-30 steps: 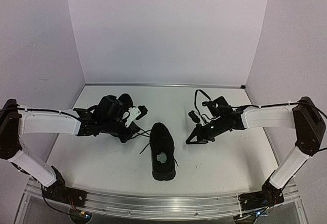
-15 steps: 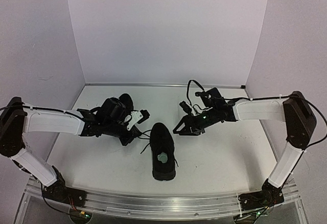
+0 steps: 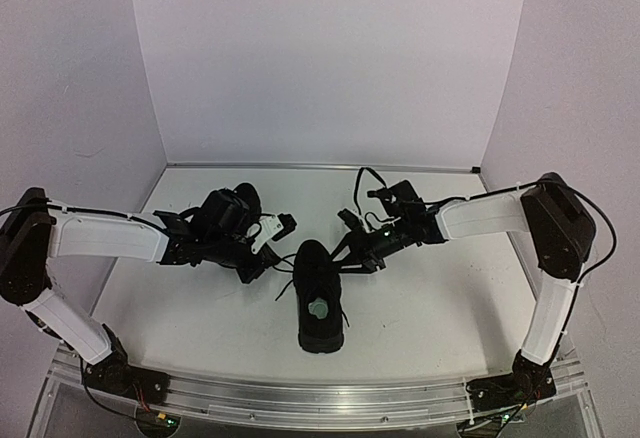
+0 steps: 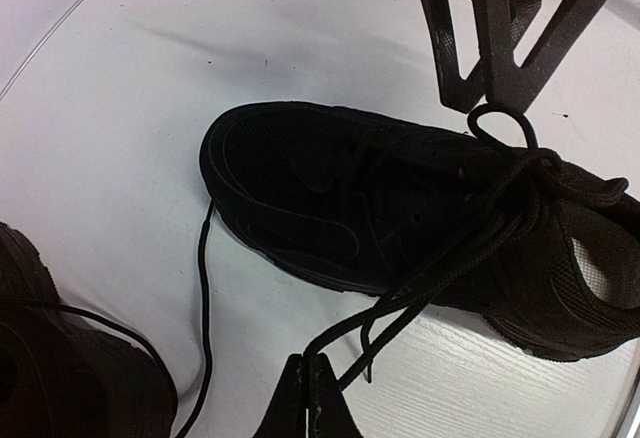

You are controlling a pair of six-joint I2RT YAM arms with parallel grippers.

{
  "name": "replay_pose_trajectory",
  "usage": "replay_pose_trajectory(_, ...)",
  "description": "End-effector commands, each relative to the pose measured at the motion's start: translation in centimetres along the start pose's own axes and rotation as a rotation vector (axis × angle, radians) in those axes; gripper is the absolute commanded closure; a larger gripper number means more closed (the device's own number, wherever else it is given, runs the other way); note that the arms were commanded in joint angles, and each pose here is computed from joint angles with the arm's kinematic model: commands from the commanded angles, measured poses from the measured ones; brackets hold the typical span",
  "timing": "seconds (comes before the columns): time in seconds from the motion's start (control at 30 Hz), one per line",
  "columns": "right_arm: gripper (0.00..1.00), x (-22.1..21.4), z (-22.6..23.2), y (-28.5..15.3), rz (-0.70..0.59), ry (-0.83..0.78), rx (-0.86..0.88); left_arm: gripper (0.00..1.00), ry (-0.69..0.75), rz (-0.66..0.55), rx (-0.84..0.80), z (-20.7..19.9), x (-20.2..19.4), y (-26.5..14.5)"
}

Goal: Tie the shoes

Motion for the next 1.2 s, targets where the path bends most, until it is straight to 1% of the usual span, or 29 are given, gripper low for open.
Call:
replay_pose_trajectory(0.0,0.60,0.6,1.0,0.9,0.019,-0.022,0.076,1.00,0.029,-0.059,0.019,0.4,1.8,-0.4)
replay_pose_trajectory(0.1,0.63,0.6,1.0,1.1,0.027,-0.016,0.086,1.00,0.031,-0.056,0.022,0.4,1.8,-0.4)
replay_pose_trajectory(0.27,0.81,0.5,1.2,0.9,0.025,-0.018,0.092,1.00,0.035,-0.058,0.021,0.4,2.0,-0.3)
replay_pose_trajectory(0.3,0.83,0.4,1.3,0.8,0.022,-0.022,0.094,1.00,0.035,-0.058,0.021,0.4,2.0,-0.3)
replay_pose_trajectory(0.53,0.88,0.1,2.4,-0.3,-0.014,-0.053,0.091,1.00,0.040,-0.051,0.022,0.4,1.9,-0.3)
replay_pose_trajectory(0.73,1.00,-0.1,2.2,-0.6,-0.035,-0.056,0.068,1.00,0.040,-0.048,0.031,0.4,1.8,-0.6)
replay_pose_trajectory(1.17,1.00,-1.7,1.3,-3.0,-0.138,-0.055,-0.016,1.00,0.017,0.009,0.099,0.7,0.7,-1.3)
Point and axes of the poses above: each gripper's point midway between its finger pads, its own y axis out along the fingers, its own z axis along the line the jaws close on, x = y × z, the point moved 9 cm from there along -y, back along the fingers, and after that the axes turned 8 degrees about y, right-handed, at the moved point
